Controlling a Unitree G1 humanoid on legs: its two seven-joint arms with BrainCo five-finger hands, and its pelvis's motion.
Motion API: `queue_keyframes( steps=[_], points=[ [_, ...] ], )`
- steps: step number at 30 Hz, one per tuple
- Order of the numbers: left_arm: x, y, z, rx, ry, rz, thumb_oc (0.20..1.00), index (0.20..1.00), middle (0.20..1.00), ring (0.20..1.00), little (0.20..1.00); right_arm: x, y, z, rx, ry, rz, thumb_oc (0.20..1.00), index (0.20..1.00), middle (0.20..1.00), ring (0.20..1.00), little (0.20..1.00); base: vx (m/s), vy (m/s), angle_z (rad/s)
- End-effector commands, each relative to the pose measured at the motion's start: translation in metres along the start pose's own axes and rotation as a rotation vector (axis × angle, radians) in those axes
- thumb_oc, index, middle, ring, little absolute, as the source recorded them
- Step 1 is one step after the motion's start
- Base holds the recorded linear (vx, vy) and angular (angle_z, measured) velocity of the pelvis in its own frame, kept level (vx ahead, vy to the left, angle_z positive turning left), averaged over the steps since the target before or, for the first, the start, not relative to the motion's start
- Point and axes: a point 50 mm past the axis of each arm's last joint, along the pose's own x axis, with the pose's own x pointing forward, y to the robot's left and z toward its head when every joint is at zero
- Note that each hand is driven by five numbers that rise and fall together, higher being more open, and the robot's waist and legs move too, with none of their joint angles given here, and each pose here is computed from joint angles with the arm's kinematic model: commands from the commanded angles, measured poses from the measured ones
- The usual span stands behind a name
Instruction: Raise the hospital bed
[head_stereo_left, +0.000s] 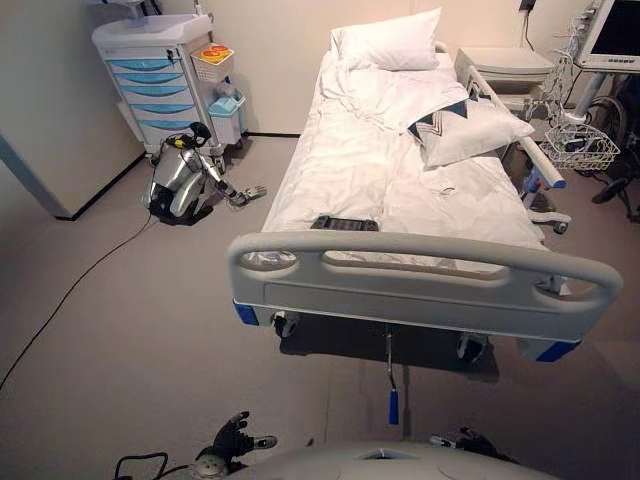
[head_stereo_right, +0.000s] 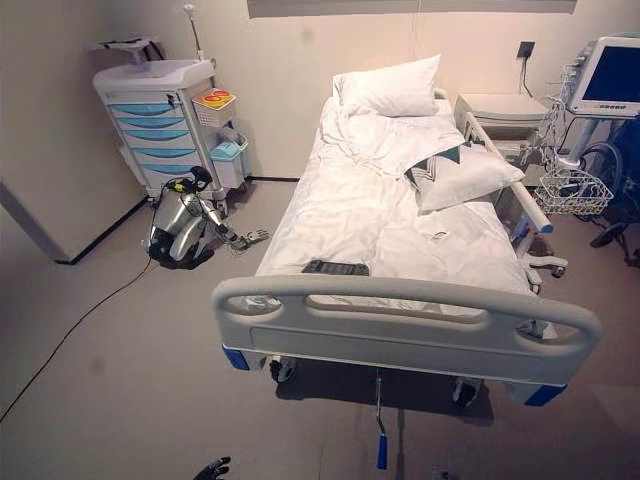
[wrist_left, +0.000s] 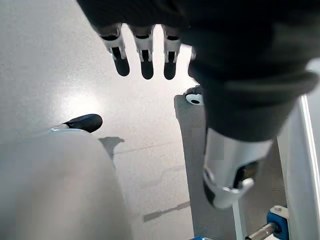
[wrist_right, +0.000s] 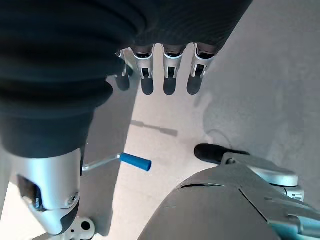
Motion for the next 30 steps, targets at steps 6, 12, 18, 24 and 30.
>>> queue_keyframes(
  steps=[6, 12, 18, 24, 30],
  points=[
    [0.007, 0.009, 0.022, -0.042, -0.040, 0.026, 1.000, 1.000, 1.000, 1.000, 1.000, 0.005, 0.003, 0.029, -0.018, -0.068, 0.009, 1.000, 1.000, 1.000, 1.000, 1.000, -0.02, 0.004, 0.07],
    [0.009, 0.022, 0.051, -0.164, -0.167, 0.080, 1.000, 1.000, 1.000, 1.000, 1.000, 0.006, 0.001, 0.040, 0.024, -0.104, -0.008, 1.000, 1.000, 1.000, 1.000, 1.000, -0.04, -0.010, 0.00],
    [-0.001, 0.034, 0.122, -0.196, -0.493, 0.067, 1.000, 1.000, 1.000, 1.000, 1.000, 0.006, -0.010, 0.081, 0.017, -0.232, -0.044, 1.000, 1.000, 1.000, 1.000, 1.000, -0.15, 0.003, 0.04],
    [-0.043, 0.039, 0.203, -0.077, -0.875, -0.020, 1.000, 1.000, 1.000, 1.000, 1.000, 0.000, -0.024, 0.135, 0.044, -0.398, -0.073, 1.000, 1.000, 1.000, 1.000, 1.000, -0.16, 0.000, 0.08],
    [-0.098, 0.028, 0.263, 0.055, -1.194, -0.149, 1.000, 1.000, 1.000, 1.000, 1.000, -0.021, -0.021, 0.208, 0.069, -0.646, -0.064, 1.000, 1.000, 1.000, 1.000, 1.000, -0.10, -0.009, 0.00]
  ],
)
